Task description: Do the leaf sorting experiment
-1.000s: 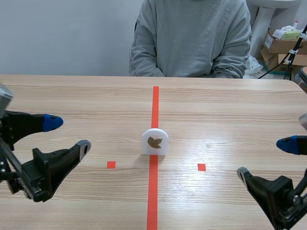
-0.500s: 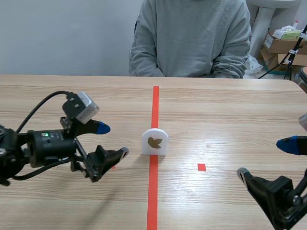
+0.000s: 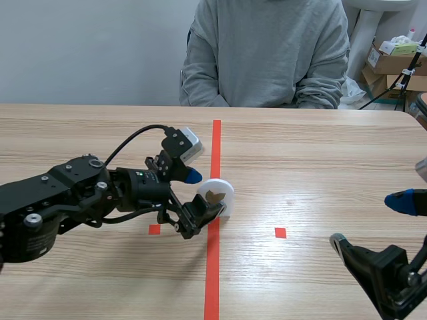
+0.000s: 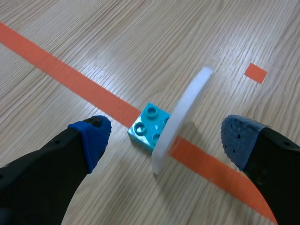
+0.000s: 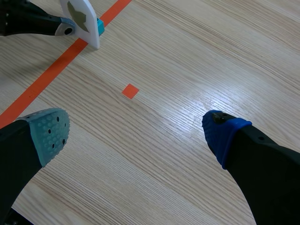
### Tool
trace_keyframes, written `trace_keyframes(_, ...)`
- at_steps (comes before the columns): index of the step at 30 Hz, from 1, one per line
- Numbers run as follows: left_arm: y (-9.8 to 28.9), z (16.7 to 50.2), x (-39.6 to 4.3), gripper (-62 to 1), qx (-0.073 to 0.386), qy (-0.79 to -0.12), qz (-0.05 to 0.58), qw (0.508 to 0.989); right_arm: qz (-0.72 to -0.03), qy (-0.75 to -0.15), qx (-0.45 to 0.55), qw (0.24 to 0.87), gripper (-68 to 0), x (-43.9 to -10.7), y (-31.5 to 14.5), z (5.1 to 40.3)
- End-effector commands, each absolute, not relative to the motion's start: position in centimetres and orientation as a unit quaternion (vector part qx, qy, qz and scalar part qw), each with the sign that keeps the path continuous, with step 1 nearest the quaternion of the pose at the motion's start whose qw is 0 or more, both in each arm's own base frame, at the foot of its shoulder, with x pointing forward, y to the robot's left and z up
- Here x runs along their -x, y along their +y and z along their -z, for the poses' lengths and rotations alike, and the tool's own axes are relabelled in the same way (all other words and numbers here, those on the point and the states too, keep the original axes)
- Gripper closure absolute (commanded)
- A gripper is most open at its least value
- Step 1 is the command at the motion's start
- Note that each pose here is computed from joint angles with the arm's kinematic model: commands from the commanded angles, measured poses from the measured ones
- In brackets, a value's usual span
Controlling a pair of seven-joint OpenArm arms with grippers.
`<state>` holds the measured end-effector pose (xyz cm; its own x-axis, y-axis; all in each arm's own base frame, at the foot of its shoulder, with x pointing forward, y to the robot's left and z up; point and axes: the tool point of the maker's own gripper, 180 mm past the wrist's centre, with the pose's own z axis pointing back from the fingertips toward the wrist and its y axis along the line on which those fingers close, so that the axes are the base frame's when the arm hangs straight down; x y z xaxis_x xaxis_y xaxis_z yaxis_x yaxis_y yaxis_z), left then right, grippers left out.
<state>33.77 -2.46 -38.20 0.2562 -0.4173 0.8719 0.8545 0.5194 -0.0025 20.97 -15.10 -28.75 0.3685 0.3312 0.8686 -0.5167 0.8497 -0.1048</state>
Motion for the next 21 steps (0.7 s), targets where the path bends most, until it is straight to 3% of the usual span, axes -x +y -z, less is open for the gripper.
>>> trace_keyframes(1, -3.39, 36.94, -34.21, -50.6, 0.244, -0.457, 0.437, 0.735, -0.26, -0.514, -0.092, 0.812, -57.8, -21.47, -15.02, 27.76)
trace_keyframes(19, -3.84, 37.65, -33.84, -50.5, 0.221, -0.45, 0.468, 0.728, -0.26, -0.514, -0.092, 0.812, -57.8, -21.47, -15.02, 27.76)
trace_keyframes(21, -3.87, 37.62, -33.84, -47.9, 0.222, -0.45, 0.468, 0.728, -0.26, -0.514, -0.092, 0.812, -57.8, -21.47, -15.02, 27.77)
